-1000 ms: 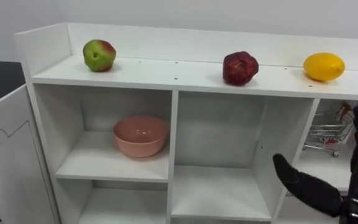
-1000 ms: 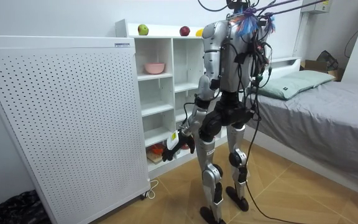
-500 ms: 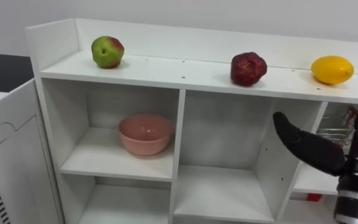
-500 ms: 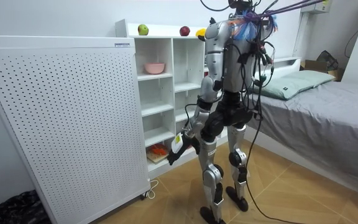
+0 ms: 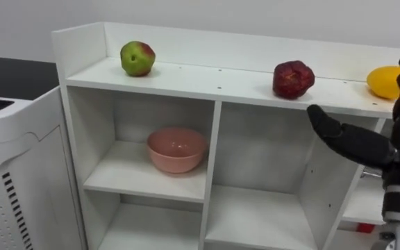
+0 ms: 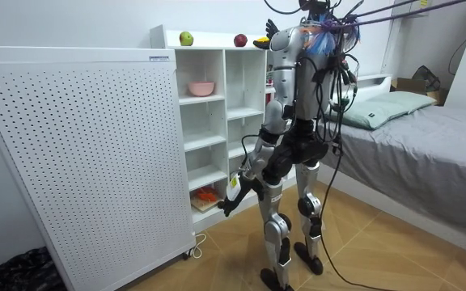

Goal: Arrange fruit in the closet

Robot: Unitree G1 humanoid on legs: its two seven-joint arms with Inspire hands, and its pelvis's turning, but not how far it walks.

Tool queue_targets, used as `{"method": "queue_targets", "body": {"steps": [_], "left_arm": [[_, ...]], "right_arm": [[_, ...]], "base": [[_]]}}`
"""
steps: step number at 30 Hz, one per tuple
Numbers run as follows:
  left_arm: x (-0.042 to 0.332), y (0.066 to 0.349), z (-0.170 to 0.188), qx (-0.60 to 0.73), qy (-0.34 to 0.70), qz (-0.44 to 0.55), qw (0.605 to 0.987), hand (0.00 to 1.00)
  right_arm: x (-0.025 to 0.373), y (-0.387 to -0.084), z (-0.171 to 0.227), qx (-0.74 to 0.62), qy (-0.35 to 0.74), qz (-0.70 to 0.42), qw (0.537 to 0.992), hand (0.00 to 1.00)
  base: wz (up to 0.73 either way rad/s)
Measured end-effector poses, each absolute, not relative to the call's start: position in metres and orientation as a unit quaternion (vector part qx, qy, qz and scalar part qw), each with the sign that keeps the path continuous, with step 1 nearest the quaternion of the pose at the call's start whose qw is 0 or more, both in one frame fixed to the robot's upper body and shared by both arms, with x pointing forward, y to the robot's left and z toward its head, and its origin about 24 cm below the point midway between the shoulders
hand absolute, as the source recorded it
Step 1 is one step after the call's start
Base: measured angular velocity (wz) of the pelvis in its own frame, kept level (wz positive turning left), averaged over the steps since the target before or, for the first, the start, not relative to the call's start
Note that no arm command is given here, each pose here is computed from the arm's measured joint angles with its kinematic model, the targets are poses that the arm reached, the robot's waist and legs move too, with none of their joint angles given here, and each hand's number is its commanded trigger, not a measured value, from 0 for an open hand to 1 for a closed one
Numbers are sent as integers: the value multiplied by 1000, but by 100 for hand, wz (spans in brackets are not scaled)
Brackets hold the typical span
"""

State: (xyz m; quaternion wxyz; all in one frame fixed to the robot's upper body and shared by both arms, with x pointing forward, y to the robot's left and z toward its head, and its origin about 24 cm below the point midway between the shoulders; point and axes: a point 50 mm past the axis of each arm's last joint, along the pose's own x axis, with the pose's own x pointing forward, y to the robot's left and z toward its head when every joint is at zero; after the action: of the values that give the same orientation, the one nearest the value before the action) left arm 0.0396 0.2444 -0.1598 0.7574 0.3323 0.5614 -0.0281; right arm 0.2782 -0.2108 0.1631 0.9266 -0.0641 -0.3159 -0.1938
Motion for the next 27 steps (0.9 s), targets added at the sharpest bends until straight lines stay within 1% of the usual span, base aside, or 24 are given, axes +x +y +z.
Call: {"method": "queue_targets", "body": {"steps": [5, 8, 15, 27], "left_arm": [[34, 244, -161, 327, 571, -34, 752, 0], [34, 245, -161, 327, 575, -34, 749, 0], [38, 249, -158, 325, 571, -31, 753, 0], [31, 258, -157, 330, 588, -19, 738, 0]], "right_arm": [[282, -211, 158, -75, -301, -179, 934, 0], [292, -212, 157, -83, -283, -173, 940, 0], [305, -209, 168, -104, -284, -148, 942, 0], [317, -213, 183, -126, -279, -142, 941, 0]], "base": [[0], [0], [4], [8]]}}
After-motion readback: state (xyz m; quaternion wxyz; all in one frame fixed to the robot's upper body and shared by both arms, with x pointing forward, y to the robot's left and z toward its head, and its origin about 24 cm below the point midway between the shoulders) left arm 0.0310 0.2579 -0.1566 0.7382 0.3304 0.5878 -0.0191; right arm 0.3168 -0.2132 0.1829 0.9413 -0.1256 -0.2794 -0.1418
